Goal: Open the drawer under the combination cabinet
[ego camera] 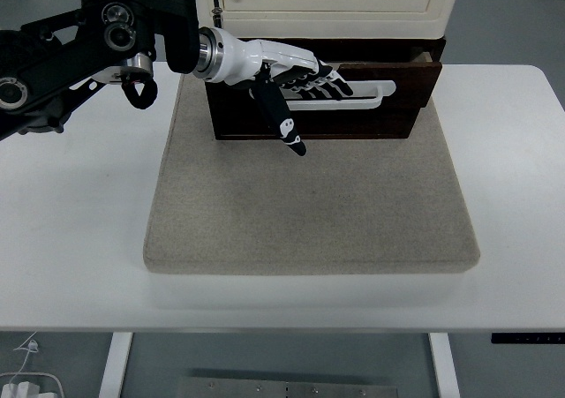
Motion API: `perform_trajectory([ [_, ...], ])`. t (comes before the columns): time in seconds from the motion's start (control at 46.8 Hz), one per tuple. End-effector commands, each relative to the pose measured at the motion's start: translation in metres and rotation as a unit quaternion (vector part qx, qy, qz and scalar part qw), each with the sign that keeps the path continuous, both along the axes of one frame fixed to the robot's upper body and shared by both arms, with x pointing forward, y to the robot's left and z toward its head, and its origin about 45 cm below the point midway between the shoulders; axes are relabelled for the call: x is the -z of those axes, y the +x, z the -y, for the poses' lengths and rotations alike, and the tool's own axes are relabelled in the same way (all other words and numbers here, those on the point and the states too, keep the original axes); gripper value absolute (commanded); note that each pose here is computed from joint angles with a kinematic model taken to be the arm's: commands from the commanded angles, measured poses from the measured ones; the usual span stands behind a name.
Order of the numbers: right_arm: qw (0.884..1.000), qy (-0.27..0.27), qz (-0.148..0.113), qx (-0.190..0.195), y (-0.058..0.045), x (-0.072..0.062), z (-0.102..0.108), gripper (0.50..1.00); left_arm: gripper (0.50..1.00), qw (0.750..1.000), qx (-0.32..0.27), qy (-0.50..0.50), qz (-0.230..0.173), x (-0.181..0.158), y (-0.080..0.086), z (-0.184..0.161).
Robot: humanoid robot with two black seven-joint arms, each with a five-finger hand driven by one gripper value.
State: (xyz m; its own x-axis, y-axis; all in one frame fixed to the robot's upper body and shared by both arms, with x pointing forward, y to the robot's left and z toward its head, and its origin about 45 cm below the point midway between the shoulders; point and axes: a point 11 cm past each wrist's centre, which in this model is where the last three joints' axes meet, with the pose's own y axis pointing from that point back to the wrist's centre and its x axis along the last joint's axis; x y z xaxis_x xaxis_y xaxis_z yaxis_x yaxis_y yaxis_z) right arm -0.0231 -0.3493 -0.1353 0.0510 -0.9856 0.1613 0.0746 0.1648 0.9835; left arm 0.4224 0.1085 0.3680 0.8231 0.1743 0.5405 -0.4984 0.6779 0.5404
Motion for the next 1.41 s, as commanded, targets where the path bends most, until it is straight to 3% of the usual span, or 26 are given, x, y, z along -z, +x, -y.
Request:
perform_trajectory([
  [0.0,1.000,0.000,0.000,0.000,0.000,0.000,0.000,0.928,1.000,1.000,0.002,-0.001,-0.002,0.000,-0.001,0.001],
  [1.389,1.000,0.000,0.000,0.000,0.000,0.000,0.000,0.928,1.000,0.999,0.031,0.003,-0.012,-0.004,-0.014,-0.003],
])
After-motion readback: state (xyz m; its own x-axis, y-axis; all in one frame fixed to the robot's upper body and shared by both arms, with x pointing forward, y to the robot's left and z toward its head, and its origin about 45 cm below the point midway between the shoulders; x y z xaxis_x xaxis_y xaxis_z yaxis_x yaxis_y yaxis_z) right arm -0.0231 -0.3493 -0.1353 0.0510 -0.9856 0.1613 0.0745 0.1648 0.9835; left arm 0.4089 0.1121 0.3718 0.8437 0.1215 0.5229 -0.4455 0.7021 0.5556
